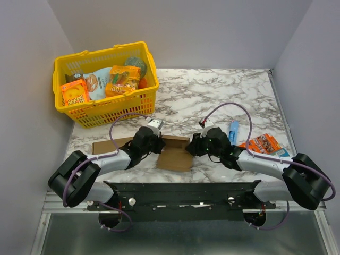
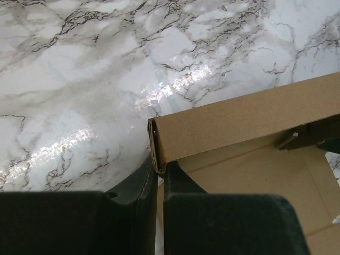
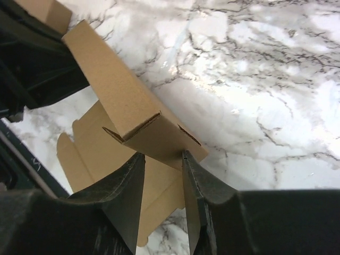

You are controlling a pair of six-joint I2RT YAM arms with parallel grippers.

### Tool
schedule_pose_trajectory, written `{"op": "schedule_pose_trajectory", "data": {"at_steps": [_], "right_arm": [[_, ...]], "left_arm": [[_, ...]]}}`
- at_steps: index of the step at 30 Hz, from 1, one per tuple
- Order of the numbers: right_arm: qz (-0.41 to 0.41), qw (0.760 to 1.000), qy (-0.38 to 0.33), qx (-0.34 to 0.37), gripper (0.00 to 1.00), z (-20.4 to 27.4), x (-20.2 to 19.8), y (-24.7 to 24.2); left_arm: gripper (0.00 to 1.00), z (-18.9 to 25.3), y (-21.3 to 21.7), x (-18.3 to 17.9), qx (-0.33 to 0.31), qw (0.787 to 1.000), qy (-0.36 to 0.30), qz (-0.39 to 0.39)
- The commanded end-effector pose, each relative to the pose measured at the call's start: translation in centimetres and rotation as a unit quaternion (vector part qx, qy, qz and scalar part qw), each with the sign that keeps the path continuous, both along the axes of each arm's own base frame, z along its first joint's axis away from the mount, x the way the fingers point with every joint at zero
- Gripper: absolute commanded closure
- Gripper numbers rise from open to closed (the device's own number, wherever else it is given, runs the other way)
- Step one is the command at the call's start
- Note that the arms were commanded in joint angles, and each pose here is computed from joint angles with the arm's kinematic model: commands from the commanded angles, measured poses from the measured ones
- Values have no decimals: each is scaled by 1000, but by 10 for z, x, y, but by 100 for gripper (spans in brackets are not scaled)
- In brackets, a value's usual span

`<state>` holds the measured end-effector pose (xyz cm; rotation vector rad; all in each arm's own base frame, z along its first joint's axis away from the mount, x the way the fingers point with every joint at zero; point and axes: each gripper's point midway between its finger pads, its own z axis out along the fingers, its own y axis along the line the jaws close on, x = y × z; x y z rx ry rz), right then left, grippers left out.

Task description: Fold the paper box

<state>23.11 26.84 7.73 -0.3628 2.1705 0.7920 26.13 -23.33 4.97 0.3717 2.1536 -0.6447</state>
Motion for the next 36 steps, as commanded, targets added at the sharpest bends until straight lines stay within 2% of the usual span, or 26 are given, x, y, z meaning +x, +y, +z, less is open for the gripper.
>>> {"op": "schedule_pose_trajectory", "data": {"at_steps": [1,7,17,23,28,36], "right_arm": [[-55,997,-44,-12,57,6,29,-2],[-86,994,-61,-37,56,-6,43,-8],[-126,987,-86,-56,63,-18,64,-14],[-153,982,-98,-51,58,-17,73,-17],[-167,978,-112,-54,59,-13,76,-23],[-169,976,-122,-57,73,-12,79,-24]], "left_arm": [[100,2,-8,-11,-12,1000,9,-5],[100,-2,-10,-13,-3,1000,10,-5],[100,-4,-13,-14,30,1000,5,-1],[100,-6,-18,-18,32,999,9,-8],[100,-5,-20,-19,34,999,8,-11],[100,-7,-22,-21,44,999,9,-15]]}}
